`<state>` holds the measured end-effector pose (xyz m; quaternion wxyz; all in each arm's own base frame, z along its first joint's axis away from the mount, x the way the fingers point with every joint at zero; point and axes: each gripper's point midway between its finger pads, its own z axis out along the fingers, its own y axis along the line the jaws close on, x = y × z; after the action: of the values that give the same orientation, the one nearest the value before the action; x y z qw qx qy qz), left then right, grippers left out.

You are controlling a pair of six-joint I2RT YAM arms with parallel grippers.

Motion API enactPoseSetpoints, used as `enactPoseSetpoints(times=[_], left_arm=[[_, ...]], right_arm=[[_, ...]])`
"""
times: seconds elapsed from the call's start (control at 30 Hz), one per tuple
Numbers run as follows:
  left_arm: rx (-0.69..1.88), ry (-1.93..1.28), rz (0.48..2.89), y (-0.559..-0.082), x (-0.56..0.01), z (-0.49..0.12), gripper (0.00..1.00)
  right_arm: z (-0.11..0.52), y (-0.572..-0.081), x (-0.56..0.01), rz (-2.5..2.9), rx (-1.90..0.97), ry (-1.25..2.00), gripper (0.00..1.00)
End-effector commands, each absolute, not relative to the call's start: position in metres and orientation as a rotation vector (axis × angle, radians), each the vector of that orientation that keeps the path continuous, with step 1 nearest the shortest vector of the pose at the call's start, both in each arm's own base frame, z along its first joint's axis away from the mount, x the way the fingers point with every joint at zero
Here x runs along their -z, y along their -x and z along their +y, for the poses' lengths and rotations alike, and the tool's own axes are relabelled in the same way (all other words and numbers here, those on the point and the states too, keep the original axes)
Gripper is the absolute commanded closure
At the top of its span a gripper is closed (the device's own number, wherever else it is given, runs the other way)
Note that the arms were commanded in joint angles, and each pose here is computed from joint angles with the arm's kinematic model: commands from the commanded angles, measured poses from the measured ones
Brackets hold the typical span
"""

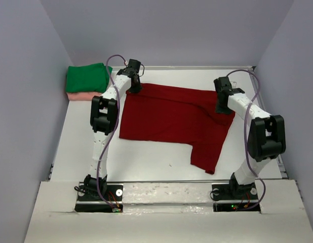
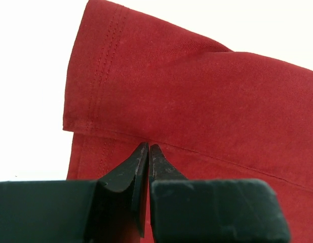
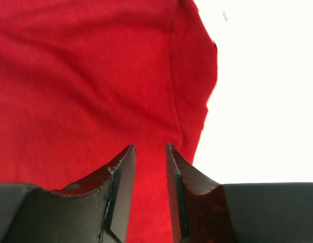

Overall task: Fold and stack the t-shirts
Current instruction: Flatten the tshirt out

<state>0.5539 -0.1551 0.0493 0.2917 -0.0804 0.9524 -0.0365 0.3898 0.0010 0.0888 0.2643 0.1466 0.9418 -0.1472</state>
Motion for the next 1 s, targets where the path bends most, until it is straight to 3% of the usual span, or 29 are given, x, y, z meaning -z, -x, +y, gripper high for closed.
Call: enactPoseSetpoints(times=[0.0,0.27,0.37,0.5,0.6,0.63,0.67,0.73,0.77,0.8,0.83,0.97], left_arm=[[0.150,0.219,2.451,-0.558,-0.099,-0.159,0.85],[0.237,0.226,2.473,-0.535,-0.107,-0.176,0.86],[0.287,0.259,2.502,-0.520,-0.112,-0.185,0.97],[0.271,0.268,2.517,-0.486,-0.119,-0.194,1.00],[0.290,0.261,2.479,-0.466,-0.137,-0.196,0.88],[0.273,0.268,2.505,-0.454,-0.125,-0.193,0.81],[0.266,0.276,2.518,-0.448,-0.121,-0.189,0.80],[0.255,0.266,2.546,-0.432,-0.113,-0.186,0.80],[0.238,0.258,2.552,-0.428,-0.110,-0.184,0.88],[0.230,0.252,2.567,-0.424,-0.105,-0.183,0.97],[0.208,0.250,2.587,-0.417,-0.097,-0.182,1.00],[0.241,0.211,2.642,-0.401,-0.078,-0.192,1.00]], right_arm=[[0.010,-0.377,-0.102,2.465,0.276,-0.494,0.65],[0.056,-0.347,-0.102,2.500,-0.089,-0.383,0.72],[0.062,-0.338,-0.114,2.486,-0.126,-0.344,0.77],[0.080,-0.318,-0.136,2.471,-0.225,-0.297,0.71],[0.084,-0.307,-0.149,2.434,-0.269,-0.274,0.59],[0.082,-0.299,-0.146,2.465,-0.252,-0.281,0.58],[0.080,-0.297,-0.144,2.481,-0.238,-0.277,0.59],[0.082,-0.290,-0.132,2.531,-0.230,-0.263,0.75],[0.082,-0.287,-0.126,2.551,-0.227,-0.270,1.00],[0.081,-0.285,-0.121,2.563,-0.221,-0.277,1.00],[0.081,-0.283,-0.117,2.573,-0.220,-0.290,1.00],[0.084,-0.282,-0.107,2.586,-0.221,-0.277,1.00]])
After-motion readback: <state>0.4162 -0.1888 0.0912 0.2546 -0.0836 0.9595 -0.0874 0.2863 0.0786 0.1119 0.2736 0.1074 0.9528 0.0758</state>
